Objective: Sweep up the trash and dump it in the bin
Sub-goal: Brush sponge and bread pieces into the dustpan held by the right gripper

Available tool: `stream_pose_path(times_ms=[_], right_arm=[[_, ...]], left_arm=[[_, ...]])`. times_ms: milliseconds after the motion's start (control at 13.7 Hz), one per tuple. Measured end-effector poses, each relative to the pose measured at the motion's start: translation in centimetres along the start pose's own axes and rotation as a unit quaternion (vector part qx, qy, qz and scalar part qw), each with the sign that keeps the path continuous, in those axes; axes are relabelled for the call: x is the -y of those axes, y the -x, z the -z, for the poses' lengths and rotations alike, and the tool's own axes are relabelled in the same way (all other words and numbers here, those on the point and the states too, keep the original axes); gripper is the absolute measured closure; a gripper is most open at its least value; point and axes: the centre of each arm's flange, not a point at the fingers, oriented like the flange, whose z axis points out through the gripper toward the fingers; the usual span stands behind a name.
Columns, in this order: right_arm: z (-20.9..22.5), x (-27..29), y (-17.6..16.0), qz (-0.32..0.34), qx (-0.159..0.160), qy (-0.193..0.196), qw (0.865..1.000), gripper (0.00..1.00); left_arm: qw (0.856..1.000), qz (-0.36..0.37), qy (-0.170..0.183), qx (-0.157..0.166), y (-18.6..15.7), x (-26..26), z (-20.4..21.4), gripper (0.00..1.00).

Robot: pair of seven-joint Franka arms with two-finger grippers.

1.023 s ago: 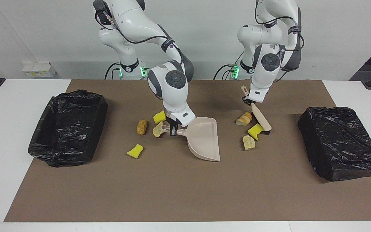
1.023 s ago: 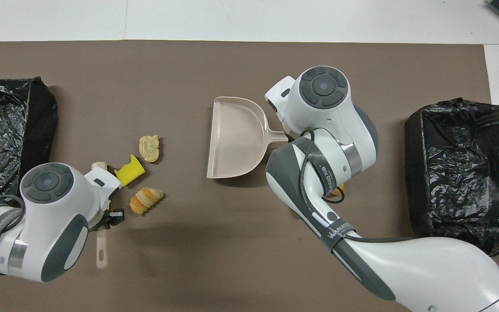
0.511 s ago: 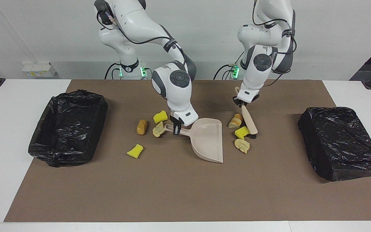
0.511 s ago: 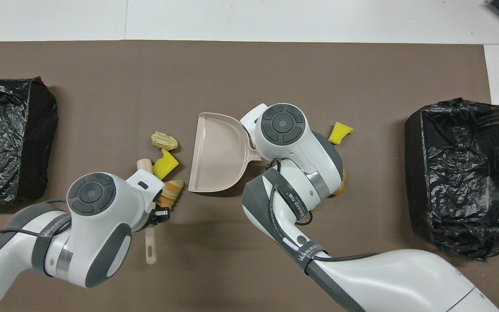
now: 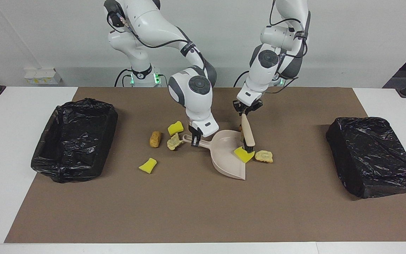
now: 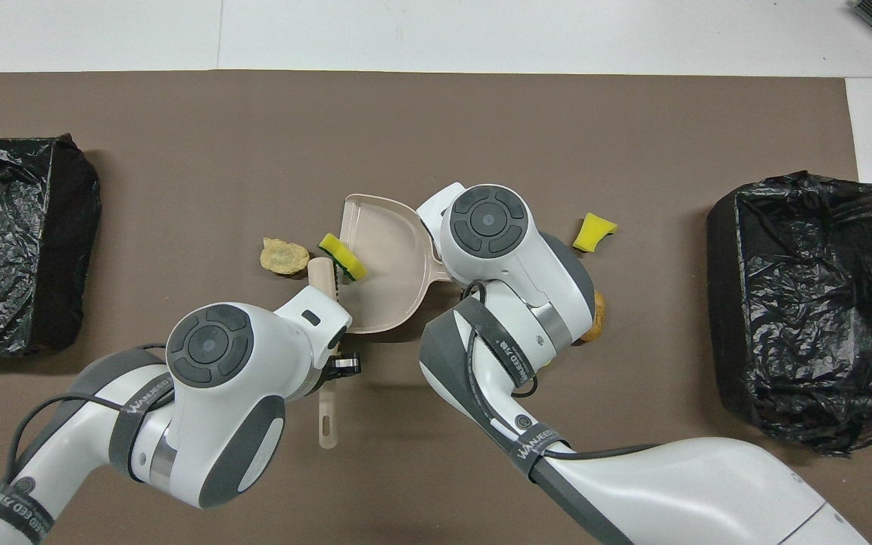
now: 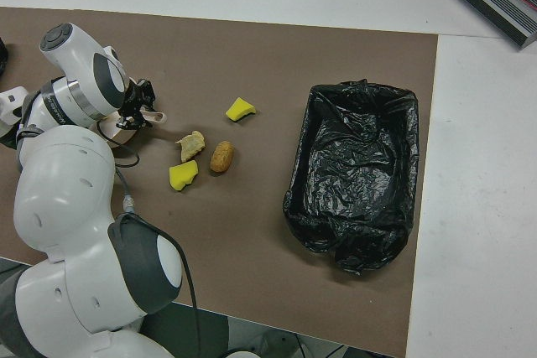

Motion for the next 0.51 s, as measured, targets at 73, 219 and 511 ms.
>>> stream_pose_path(times_ms=[73,219,511], right_arm=[[0.0,0.0,0.0,0.000,0.000,0.000,1.000,0.68],[0.0,0.0,0.0,0.000,0.000,0.000,1.000,0.68],[0.4,-2.0,3.0,0.014,0.009,-0.008,1.000,0.68]], left_arm=[[1.000,-0.002,0.006,-0.006,-0.9,-0.8,0.8,0.75],[1.000,-0.005,0.015,-0.015,-2.1,-1.8,2.1,0.75],[0.999,-0.012,-0.004,-0.048,-4.5,-0.7,4.0,0.75]])
